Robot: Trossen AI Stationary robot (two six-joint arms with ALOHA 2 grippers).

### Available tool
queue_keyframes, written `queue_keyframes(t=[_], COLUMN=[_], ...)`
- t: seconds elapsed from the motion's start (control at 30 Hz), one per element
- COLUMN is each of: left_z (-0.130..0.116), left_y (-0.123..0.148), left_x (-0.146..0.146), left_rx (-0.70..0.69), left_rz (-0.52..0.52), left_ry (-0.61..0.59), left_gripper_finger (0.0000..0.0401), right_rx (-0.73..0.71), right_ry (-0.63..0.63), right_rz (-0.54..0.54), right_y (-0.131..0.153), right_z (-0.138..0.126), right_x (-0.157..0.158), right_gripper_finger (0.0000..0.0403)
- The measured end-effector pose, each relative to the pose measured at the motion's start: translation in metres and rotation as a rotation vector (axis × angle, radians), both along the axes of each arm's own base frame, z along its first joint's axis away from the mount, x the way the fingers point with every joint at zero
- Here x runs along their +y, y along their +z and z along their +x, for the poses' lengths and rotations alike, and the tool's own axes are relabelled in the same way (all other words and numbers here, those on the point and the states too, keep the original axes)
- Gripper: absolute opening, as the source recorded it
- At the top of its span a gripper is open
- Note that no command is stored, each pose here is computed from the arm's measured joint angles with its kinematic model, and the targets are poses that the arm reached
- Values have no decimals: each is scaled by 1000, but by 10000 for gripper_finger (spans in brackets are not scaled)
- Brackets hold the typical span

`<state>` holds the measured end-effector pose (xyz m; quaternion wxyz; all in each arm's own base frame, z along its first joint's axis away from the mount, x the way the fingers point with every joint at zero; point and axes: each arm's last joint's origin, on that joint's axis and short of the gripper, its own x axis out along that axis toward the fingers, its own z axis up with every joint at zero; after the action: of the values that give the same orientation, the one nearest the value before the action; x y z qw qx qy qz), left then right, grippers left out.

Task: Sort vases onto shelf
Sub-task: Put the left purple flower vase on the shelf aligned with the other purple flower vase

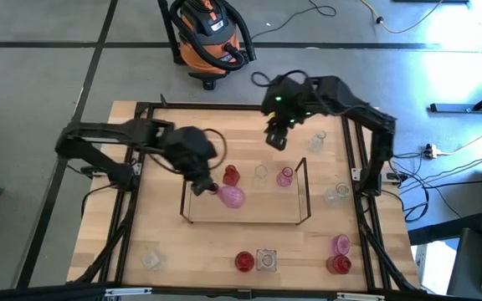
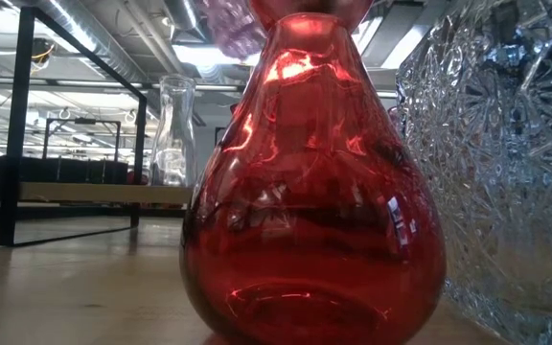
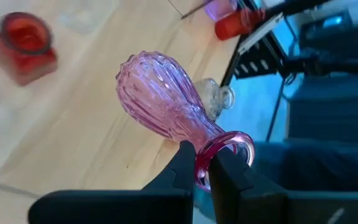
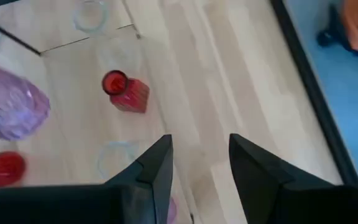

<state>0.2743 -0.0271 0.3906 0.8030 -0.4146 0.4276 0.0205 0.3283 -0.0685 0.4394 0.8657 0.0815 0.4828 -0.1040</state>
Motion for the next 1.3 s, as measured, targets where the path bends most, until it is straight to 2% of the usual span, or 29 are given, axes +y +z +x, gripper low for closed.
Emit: queue_keyframes(t=[0.13, 0.3, 0.43, 0.63, 0.83, 1.1, 1.3], left_z=[19, 37, 51, 67, 77, 81, 82], left_y=[-14, -24, -36, -64, -77, -75, -74], left_x=[9, 17, 17, 11, 7, 9, 9], left_rx=[103, 216, 273, 391, 413, 370, 349], left_rz=[39, 84, 99, 66, 40, 72, 70], left_ry=[-41, -77, -105, -166, -195, -166, -167], left_gripper_finger=[17, 17, 17, 17, 17, 79, 85], right_rx=[-4, -31, -54, -63, -66, -63, -64], right_ry=[-76, -116, -131, -131, -110, -93, -77], right_rz=[-48, -47, -39, -40, -22, -31, -23], right_y=[17, 29, 35, 37, 37, 37, 37], right_z=[-26, -46, -53, -57, -56, -56, -56], right_x=[2, 6, 8, 8, 9, 9, 9], right_gripper_finger=[140, 140, 140, 140, 140, 140, 140])
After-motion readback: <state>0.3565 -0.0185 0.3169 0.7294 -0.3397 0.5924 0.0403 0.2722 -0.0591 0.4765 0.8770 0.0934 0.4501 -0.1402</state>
